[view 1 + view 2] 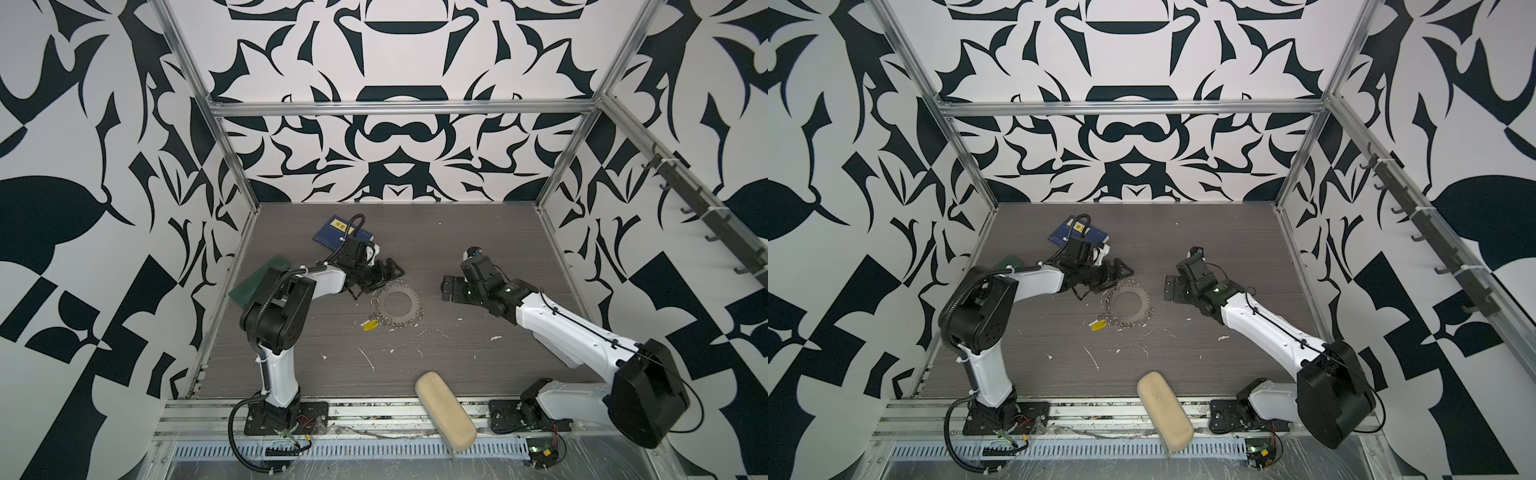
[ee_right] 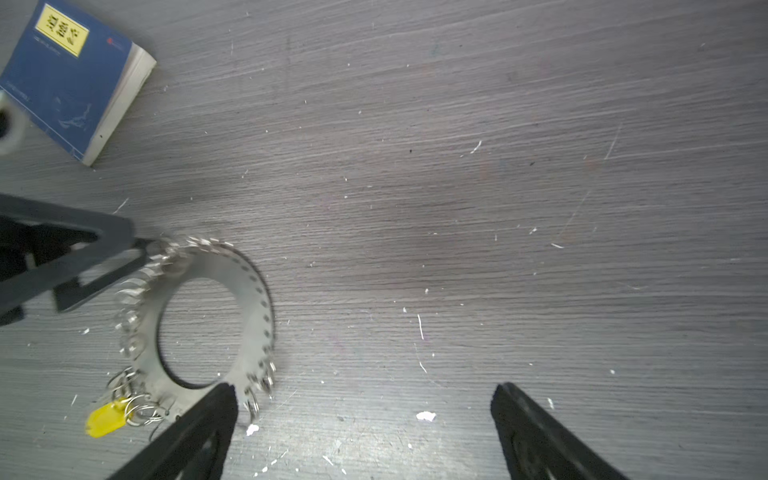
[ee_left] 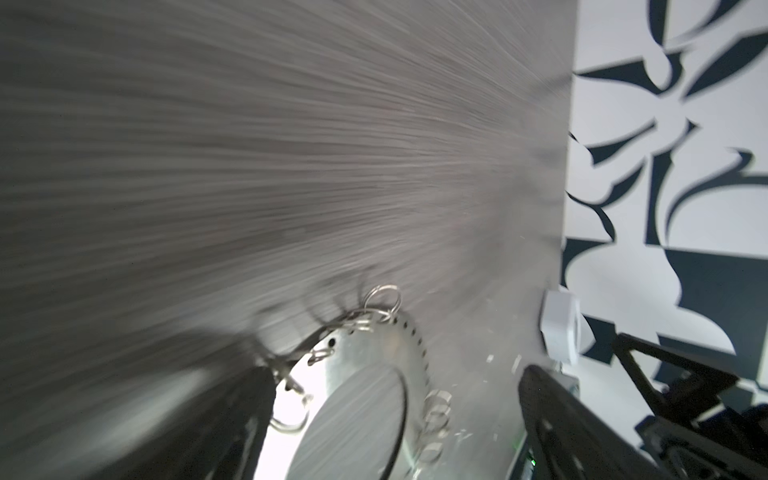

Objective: Remove the keys from the keyring
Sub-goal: 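Move both grippers forward toward the steel ring disc with keys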

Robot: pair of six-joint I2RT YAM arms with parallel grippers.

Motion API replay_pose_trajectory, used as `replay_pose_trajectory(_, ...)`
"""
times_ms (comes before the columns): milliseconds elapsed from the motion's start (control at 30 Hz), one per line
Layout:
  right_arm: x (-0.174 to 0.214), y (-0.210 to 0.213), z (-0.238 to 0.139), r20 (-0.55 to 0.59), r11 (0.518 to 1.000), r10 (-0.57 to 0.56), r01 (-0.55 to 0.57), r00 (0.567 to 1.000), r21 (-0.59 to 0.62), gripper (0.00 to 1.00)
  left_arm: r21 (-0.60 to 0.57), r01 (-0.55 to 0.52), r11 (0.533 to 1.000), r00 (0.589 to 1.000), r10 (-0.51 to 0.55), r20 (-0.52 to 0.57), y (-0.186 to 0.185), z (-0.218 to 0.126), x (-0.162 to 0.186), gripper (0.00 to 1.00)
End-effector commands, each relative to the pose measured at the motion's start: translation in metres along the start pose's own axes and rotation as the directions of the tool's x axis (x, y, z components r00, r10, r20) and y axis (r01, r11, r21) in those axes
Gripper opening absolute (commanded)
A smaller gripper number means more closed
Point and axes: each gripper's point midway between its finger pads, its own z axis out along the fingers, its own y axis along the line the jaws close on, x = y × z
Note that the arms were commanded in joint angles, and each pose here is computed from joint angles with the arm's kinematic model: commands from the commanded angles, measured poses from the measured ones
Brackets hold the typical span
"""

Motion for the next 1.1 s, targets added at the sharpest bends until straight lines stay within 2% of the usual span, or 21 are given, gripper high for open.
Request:
replay_pose_trajectory(0,0.003,-0.006,-0.006,0.005,1.000,-0.016,0.016,1.000,0.011,1.00,0.085,-0.037,0.996,0.999,0.037,0.011,-0.034,0.001,-0.010,0.96)
replay_pose_trajectory(100,0.008,-0.004,-0.004,-0.003,1.000,-0.019,0.019,1.000,-0.013,1.00,0.050,-0.069,0.996,0.996,0.065,0.066,-0.039,-0.010,-0.021,0.96)
replay_pose_trajectory(300,0.021,0.011,0.006,-0.067,0.993,-0.087,0.081,0.994,-0.085,0.91,-0.148,-0.126,0.981,0.986,0.140,0.089,-0.027,-0.048,-0.024,0.96)
replay_pose_trajectory(500,0.021,0.034,0.012,-0.108,0.982,-0.165,0.153,0.980,-0.115,0.78,-0.384,-0.143,0.912,0.984,0.172,0.042,0.007,-0.098,0.008,0.95)
replay_pose_trajectory(633,0.019,0.059,0.017,-0.156,0.983,-0.173,0.161,0.972,-0.090,0.63,-0.443,-0.063,0.895,0.995,0.089,0.040,0.033,-0.122,0.039,0.95)
replay_pose_trajectory(833,0.034,0.127,0.024,-0.174,0.966,-0.217,0.186,0.961,-0.177,0.40,-0.438,0.115,0.892,0.990,-0.066,0.126,0.069,-0.150,0.061,0.90)
replay_pose_trajectory(1067,0.068,0.180,0.037,-0.218,0.946,-0.304,0.268,0.927,-0.181,0.36,-0.432,0.244,0.868,0.967,-0.188,0.170,0.101,-0.169,0.075,0.89)
